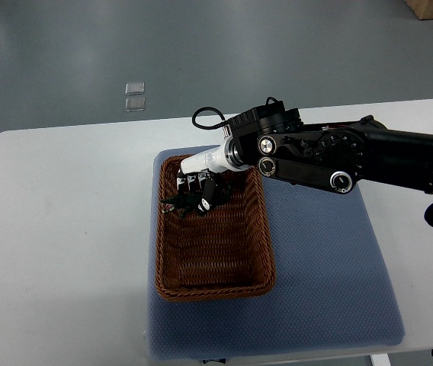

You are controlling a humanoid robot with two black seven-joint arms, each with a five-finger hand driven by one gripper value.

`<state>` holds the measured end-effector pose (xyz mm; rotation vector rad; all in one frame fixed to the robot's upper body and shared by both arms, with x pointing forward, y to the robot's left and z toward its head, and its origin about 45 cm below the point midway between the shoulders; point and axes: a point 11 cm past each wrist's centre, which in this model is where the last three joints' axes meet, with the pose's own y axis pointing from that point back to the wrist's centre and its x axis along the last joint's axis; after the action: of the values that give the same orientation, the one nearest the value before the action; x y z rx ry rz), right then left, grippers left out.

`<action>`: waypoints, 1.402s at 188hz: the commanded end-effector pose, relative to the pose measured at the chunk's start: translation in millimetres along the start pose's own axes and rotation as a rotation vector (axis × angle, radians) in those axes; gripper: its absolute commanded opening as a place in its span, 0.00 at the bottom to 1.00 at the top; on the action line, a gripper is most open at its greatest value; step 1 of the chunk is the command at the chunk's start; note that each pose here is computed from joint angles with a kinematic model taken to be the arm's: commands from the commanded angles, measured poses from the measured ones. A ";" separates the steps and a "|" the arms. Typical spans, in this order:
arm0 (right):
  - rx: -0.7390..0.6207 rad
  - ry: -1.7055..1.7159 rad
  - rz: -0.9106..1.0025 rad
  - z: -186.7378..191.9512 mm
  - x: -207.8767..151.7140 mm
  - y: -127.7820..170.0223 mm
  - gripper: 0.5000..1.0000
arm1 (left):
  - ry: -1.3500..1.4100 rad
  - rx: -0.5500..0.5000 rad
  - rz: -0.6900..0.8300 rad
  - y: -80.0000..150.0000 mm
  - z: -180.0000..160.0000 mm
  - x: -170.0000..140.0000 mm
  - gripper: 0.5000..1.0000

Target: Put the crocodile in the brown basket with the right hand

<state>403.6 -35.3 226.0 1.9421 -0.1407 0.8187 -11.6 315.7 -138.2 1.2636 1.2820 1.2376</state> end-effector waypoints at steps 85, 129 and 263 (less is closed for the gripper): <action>-0.027 -0.040 0.009 20.8 2.5 6.2 0.85 | 0.000 0.000 0.000 0.0 -0.3 0.0 1.00; 0.045 -0.213 0.193 39.5 60.7 49.9 0.86 | -0.001 0.001 0.000 0.0 -0.4 0.0 1.00; 0.826 -1.918 0.804 194.6 12.9 77.6 0.85 | -0.009 0.002 -0.001 -0.1 -0.9 -0.4 1.00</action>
<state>475.8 -218.2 257.0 2.7647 -1.8090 -0.7695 -12.3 315.8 -138.3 1.2704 1.2761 1.2315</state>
